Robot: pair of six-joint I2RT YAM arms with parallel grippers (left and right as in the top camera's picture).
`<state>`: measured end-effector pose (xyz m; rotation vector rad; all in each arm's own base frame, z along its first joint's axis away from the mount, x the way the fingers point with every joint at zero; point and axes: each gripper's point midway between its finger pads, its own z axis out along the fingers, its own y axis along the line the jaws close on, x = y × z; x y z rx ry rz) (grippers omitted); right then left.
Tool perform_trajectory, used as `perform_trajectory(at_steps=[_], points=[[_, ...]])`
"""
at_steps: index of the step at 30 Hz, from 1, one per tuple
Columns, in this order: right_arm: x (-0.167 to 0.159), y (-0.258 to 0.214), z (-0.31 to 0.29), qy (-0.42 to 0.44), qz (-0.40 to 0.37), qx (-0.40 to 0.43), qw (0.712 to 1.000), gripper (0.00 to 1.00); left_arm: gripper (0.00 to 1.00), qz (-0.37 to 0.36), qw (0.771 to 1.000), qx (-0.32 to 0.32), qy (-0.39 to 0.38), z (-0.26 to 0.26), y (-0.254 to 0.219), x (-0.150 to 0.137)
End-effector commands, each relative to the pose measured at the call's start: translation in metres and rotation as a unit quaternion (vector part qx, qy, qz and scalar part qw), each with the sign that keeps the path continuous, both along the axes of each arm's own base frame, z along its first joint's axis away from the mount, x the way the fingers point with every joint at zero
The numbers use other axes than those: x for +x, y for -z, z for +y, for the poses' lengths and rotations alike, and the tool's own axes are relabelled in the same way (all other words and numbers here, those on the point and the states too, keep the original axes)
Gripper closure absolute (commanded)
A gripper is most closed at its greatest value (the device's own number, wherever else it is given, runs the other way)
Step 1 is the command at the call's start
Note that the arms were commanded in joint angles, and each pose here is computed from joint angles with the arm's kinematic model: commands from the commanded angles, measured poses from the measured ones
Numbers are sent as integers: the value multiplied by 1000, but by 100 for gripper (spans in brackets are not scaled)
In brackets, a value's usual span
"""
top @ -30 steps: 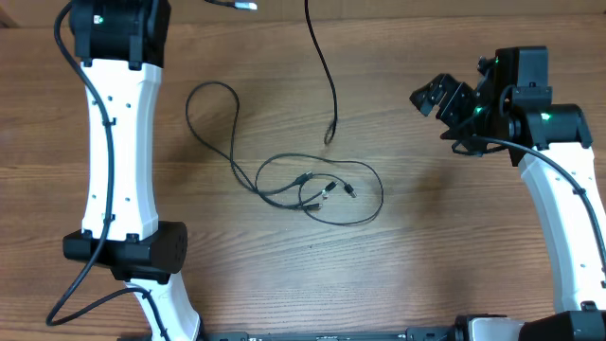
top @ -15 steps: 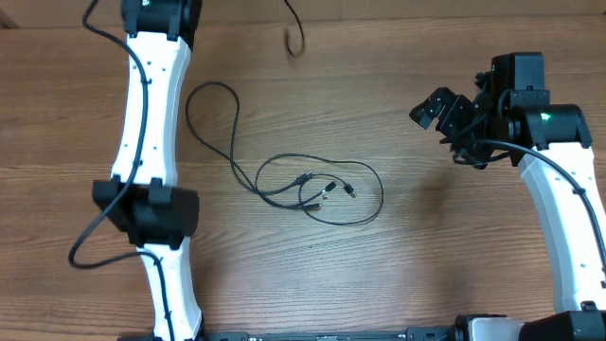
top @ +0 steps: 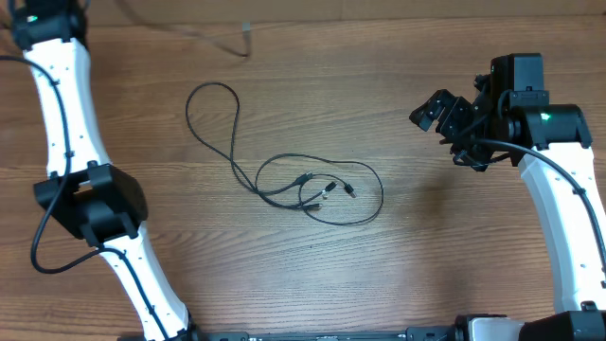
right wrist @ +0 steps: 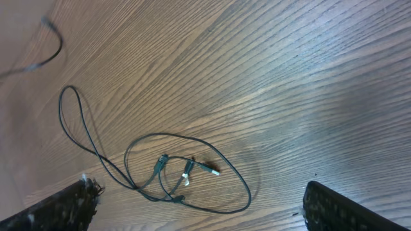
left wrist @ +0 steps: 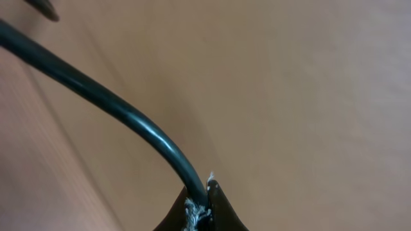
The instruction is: Untangle cables
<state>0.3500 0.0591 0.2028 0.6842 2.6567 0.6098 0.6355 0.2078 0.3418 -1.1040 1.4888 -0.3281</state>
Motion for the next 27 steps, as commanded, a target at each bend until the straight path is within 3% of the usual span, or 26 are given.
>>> perform_trajectory(at_steps=[1,8,11,13,15,17,19,21,27], points=[[3,-5,0,-4,-12,-7,1000,0,95,74,994,79,14,22,41,3],[-4,-2,7,-14,2,-7,1000,0,96,70,993,52,77,31,91,25],[-6,-2,12,-21,3,-7,1000,0,88,77,993,56,74,37,101,26],[-5,-2,15,-26,-1,-7,1000,0,82,93,990,66,87,37,111,26],[-2,-4,19,-30,-8,-6,999,0,69,117,987,66,87,39,127,23],[-2,-5,22,-35,-11,-6,999,0,39,134,986,58,85,42,138,19],[-3,-4,25,-39,-10,-6,999,0,42,152,983,48,87,41,146,14],[-4,-4,25,-39,-9,-7,999,0,34,159,981,37,105,34,151,13],[-1,-2,15,-26,-11,-32,999,0,26,193,942,-76,262,-42,181,-3]])
